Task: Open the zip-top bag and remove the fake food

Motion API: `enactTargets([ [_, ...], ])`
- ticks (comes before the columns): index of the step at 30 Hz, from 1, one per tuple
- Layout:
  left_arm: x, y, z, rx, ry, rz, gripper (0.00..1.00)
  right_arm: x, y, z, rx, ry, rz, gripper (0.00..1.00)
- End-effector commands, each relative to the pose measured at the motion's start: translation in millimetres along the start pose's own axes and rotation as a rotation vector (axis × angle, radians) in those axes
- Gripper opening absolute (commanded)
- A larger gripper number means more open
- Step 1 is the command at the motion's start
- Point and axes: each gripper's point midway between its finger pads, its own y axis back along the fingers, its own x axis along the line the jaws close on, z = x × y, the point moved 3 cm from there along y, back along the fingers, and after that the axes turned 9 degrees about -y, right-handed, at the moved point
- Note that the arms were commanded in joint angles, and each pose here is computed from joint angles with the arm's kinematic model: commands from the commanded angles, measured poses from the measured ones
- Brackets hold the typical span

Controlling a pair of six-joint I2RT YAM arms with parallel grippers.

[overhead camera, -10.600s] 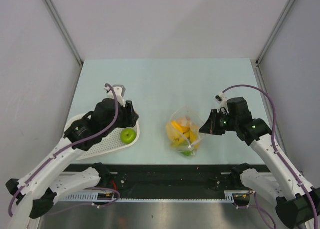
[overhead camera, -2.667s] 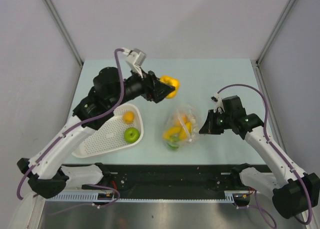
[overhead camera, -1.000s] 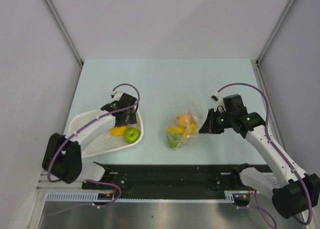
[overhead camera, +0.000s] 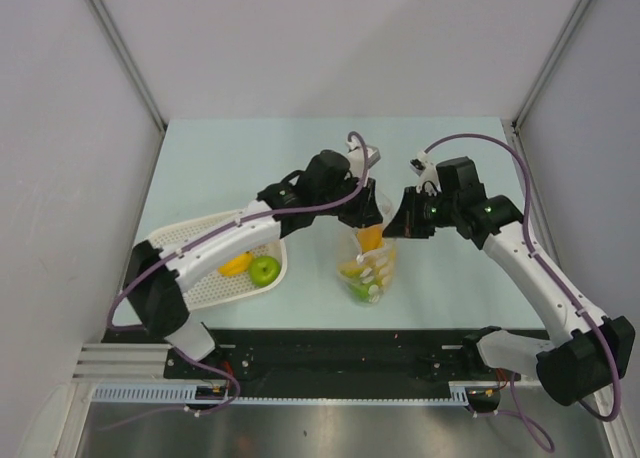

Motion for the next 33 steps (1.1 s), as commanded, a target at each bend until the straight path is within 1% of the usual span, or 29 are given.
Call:
enactTargets([
  [1,3,-27,-4,0.113,-0.077,-0.023,0.23,16,1,11,-0.014,0.032,0.055,0.0],
  [2,5,-32,-5,0.123,-0.066,-0.017,0.19,16,1,11,-0.014,0.03,0.054,0.0],
  [5,12,-49,-27,0.185,-0.015,-0.008,0.13,11,0,9,-0.014,0.022,0.039,0.0],
  [6,13,-52,-30,0.184,-0.003,-0.014,0.12,9,-1,8,-0.015,0.014,0.031,0.0],
  [11,13,-66,-56,0.214,0.05,-0.045,0.09,1,8,4,-0.051,-0.015,-0.017,0.0],
  [15,9,-78,-69,0.248,0.054,-0.065,0.1,-7,10,-5,-0.053,-0.046,-0.029,0.0],
  [18,9,-90,-84,0.281,0.051,-0.053,0.15,-13,12,-13,-0.058,-0.069,-0.043,0.0],
  [19,8,-93,-87,0.287,0.048,-0.039,0.18,-17,12,-16,-0.059,-0.077,-0.049,0.0],
  [21,9,-98,-95,0.303,0.052,-0.041,0.23,-18,16,-19,-0.066,-0.085,-0.051,0.0],
  [22,7,-100,-99,0.31,0.05,-0.04,0.29,-19,17,-21,-0.068,-0.09,-0.056,0.0],
  [24,10,-103,-105,0.319,0.044,-0.018,0.37,-20,22,-25,-0.073,-0.097,-0.061,0.0],
  [25,9,-106,-107,0.32,0.038,-0.012,0.46,-21,23,-26,-0.076,-0.097,-0.067,0.0],
  [28,10,-115,-114,0.32,0.037,0.005,0.6,-25,27,-30,-0.081,-0.102,-0.08,0.0],
  [30,10,-121,-116,0.318,0.029,0.022,0.67,-28,29,-35,-0.077,-0.11,-0.088,0.0],
  [33,17,-131,-128,0.338,0.03,0.053,0.71,-32,30,-40,-0.078,-0.12,-0.098,0.0],
])
